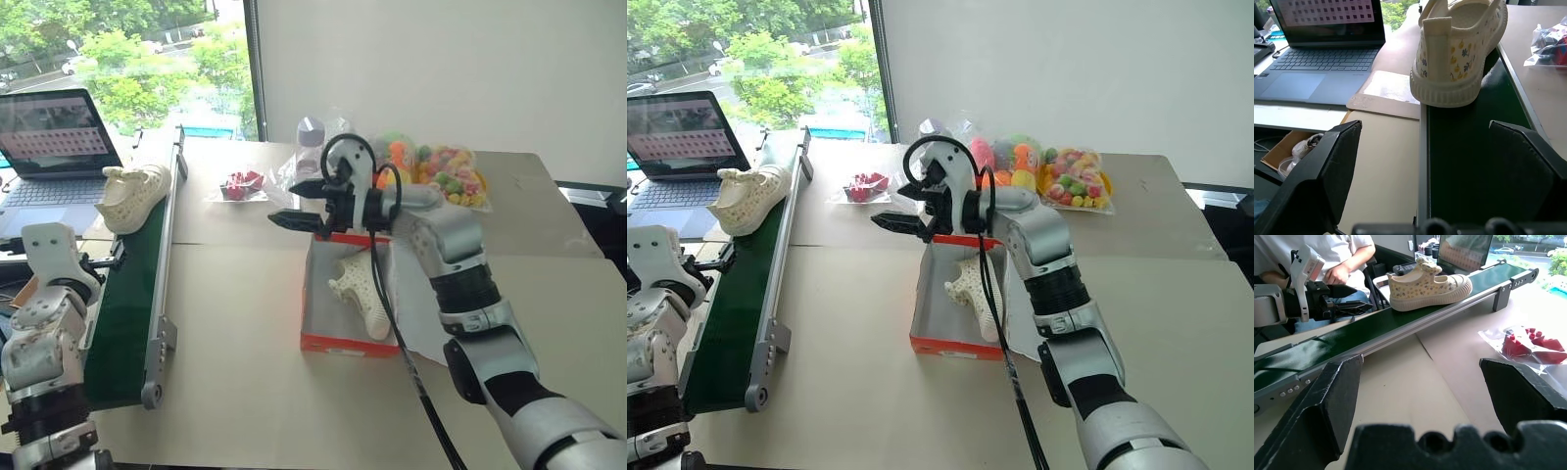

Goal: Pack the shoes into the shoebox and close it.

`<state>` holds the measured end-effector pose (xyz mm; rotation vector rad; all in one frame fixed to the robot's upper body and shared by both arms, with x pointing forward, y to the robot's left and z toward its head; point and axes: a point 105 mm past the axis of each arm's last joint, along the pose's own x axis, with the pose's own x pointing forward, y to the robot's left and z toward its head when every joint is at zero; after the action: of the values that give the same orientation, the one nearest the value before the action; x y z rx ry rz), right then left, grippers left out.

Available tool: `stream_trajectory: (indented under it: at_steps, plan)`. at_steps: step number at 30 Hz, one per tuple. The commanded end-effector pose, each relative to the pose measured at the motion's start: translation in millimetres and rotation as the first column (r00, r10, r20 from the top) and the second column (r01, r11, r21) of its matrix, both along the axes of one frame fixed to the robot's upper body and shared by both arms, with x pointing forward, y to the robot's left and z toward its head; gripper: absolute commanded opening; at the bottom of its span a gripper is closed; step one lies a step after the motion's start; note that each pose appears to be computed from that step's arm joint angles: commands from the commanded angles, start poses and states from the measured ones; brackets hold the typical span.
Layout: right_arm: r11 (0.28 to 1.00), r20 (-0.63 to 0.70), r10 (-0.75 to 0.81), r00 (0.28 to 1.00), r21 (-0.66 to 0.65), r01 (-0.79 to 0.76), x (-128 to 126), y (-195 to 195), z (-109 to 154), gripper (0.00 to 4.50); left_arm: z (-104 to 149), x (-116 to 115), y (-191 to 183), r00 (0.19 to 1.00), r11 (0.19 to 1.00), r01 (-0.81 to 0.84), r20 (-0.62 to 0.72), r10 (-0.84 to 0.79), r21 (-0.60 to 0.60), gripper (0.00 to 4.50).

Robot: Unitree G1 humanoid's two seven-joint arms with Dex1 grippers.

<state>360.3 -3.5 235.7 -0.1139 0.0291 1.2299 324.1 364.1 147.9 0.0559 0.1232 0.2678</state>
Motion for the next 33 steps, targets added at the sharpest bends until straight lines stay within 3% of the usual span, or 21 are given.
stream_trajectory:
  at_steps: [1, 14, 19, 21, 23, 27, 31, 33]
  plan:
    - [1.000, 0.049, 0.000, 0.999, 0.027, -0.001, -5.6, -2.4, 16.5, 4.50, 9.4, 5.4, -1.8, 0.999, 0.999, 0.038, 0.036, -0.038, 0.002, 4.47]
    - [0.996, 0.038, -0.092, 0.995, 0.000, 0.092, 3.5, -14.4, 17.1, 4.50, -38.2, 4.3, -8.0, 0.983, 0.992, 0.110, -0.139, -0.118, -0.065, 4.47]
    - [0.993, 0.046, -0.117, 0.992, -0.003, 0.118, 6.8, -16.7, 19.9, 4.50, -44.4, 4.2, -16.0, 0.975, 0.985, 0.137, -0.162, -0.153, -0.105, 3.27]
    - [0.992, 0.050, -0.123, 0.991, -0.005, 0.123, 7.8, -17.2, 20.4, 4.50, -39.6, 6.3, -18.8, 0.977, 0.985, 0.141, -0.146, -0.155, -0.102, 3.13]
    - [0.992, 0.052, -0.129, 0.990, -0.007, 0.129, 8.8, -17.6, 20.9, 4.50, -27.9, 9.9, -22.8, 0.982, 0.984, 0.147, -0.106, -0.157, -0.100, 3.08]
    - [0.990, 0.046, -0.139, 0.989, 0.019, 0.138, 11.3, -18.2, 26.5, 4.50, 25.5, 23.1, -45.6, 0.976, 0.976, 0.216, 0.049, -0.213, -0.041, 3.08]
    - [0.959, -0.091, -0.106, 0.990, 0.253, 0.126, 11.5, -19.4, 58.4, 4.50, 92.7, 36.5, -100.8, 0.904, 0.931, 0.365, 0.235, -0.356, 0.010, 3.08]
    - [0.935, -0.145, -0.091, 0.985, 0.327, 0.134, 12.7, -21.0, 68.5, 4.50, 108.1, 38.6, -120.8, 0.875, 0.912, 0.409, 0.272, -0.399, 0.022, 3.08]
